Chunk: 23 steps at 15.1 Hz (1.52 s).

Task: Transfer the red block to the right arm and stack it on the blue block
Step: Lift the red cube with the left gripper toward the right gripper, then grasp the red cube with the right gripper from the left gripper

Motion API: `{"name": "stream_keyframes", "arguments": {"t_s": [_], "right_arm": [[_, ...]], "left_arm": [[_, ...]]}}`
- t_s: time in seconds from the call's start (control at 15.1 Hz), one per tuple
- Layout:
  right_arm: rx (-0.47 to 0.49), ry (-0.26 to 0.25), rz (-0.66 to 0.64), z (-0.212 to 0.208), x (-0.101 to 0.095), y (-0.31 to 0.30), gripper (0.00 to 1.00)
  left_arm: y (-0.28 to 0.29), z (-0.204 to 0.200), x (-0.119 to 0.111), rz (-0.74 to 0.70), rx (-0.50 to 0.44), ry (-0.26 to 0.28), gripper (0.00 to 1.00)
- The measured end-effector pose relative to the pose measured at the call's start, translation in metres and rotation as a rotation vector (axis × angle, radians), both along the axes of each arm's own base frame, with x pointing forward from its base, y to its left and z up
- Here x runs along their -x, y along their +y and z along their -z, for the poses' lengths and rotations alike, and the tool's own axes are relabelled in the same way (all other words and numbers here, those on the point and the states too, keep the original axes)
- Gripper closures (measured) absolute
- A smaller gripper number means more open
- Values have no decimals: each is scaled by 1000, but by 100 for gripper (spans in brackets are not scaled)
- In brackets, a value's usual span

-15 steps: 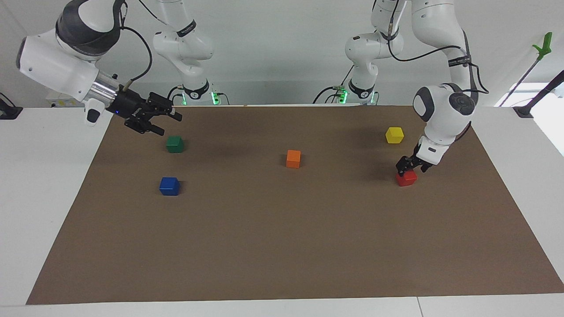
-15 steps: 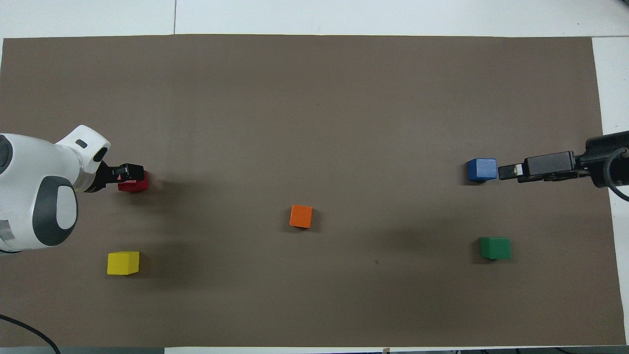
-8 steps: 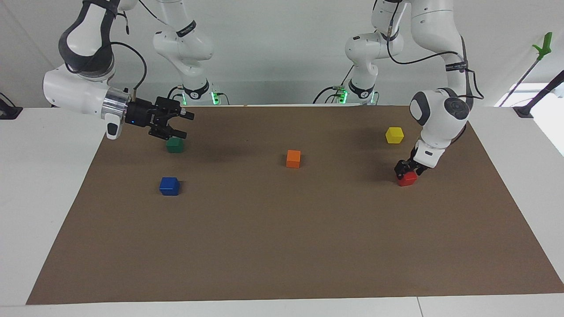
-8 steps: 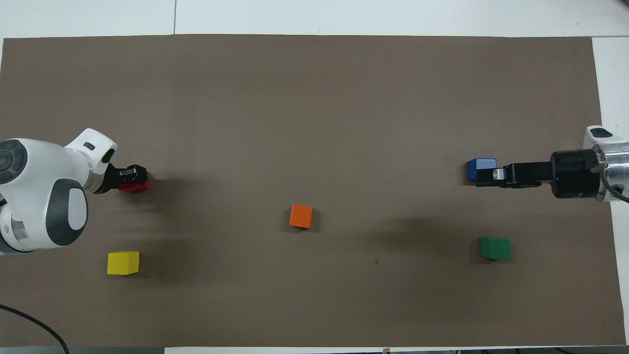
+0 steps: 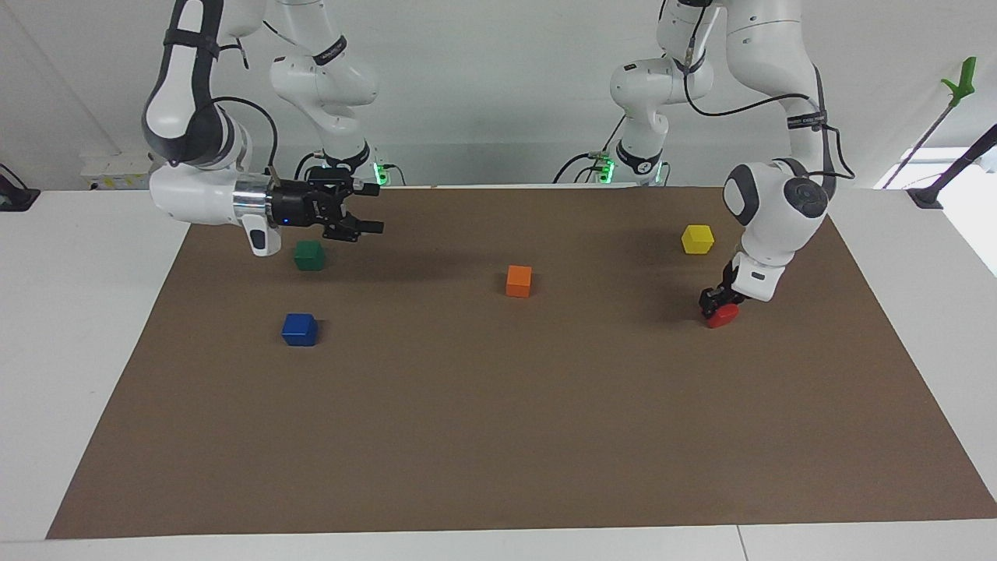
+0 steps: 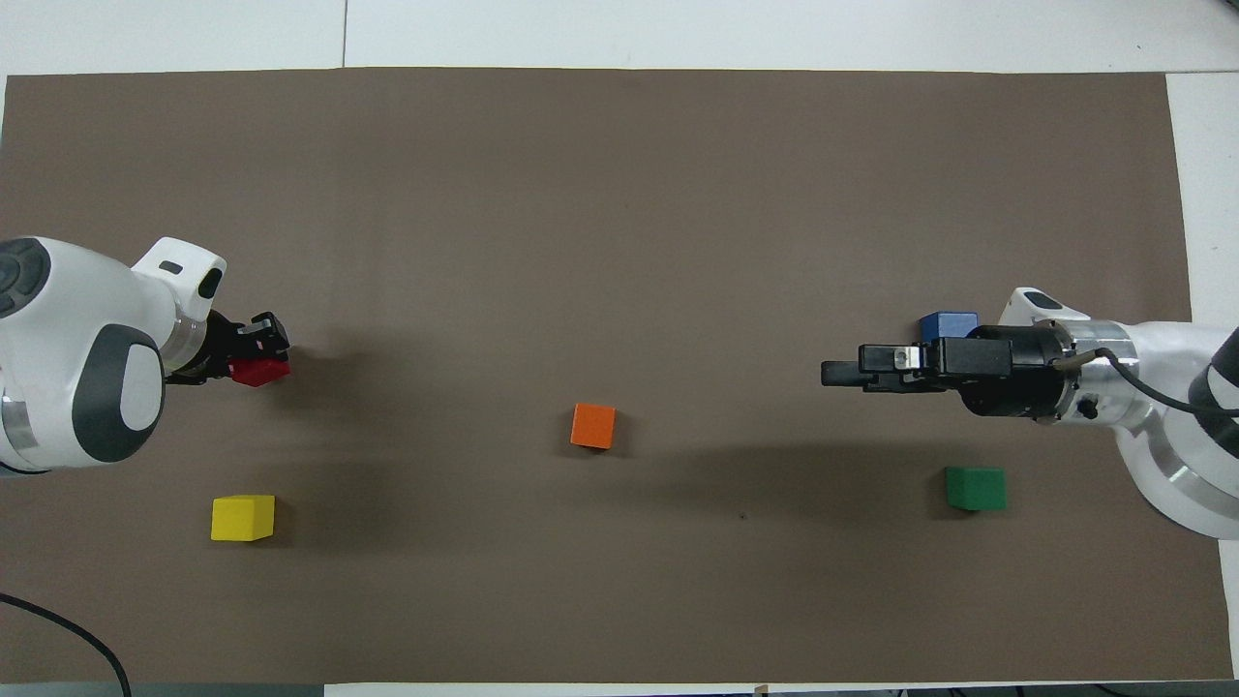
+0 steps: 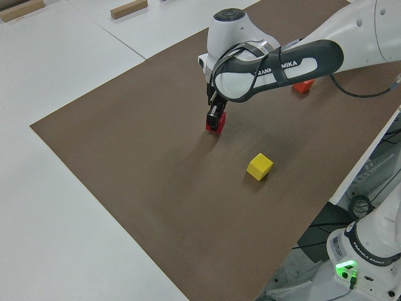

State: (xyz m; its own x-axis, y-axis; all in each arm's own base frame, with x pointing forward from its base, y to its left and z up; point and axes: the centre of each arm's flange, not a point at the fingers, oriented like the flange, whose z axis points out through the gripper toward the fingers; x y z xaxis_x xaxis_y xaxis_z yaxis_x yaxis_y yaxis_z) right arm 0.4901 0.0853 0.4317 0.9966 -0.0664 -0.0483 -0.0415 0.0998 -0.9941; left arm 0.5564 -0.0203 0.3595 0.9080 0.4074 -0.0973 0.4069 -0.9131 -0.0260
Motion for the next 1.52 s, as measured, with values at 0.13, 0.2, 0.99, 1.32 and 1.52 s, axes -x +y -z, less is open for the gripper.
{"name": "stream_keyframes", "arguments": {"t_s": [0.13, 0.2, 0.99, 1.32, 1.52], "right_arm": [[-122, 23, 11, -1, 3, 32, 0], [-175, 30, 8, 0, 5, 47, 0], [-633, 32, -36, 85, 26, 145, 0], [-728, 41, -66, 110, 39, 172, 0], [-758, 37, -79, 130, 43, 185, 0]], "left_arm": [[-42, -46, -6, -193, 10, 45, 46], [-64, -67, -4, -283, 35, 72, 46], [-197, -243, 103, -973, 343, 395, 46], [-250, -243, 110, -1153, 425, 457, 46], [-283, -241, 122, -1207, 474, 426, 46]]}}
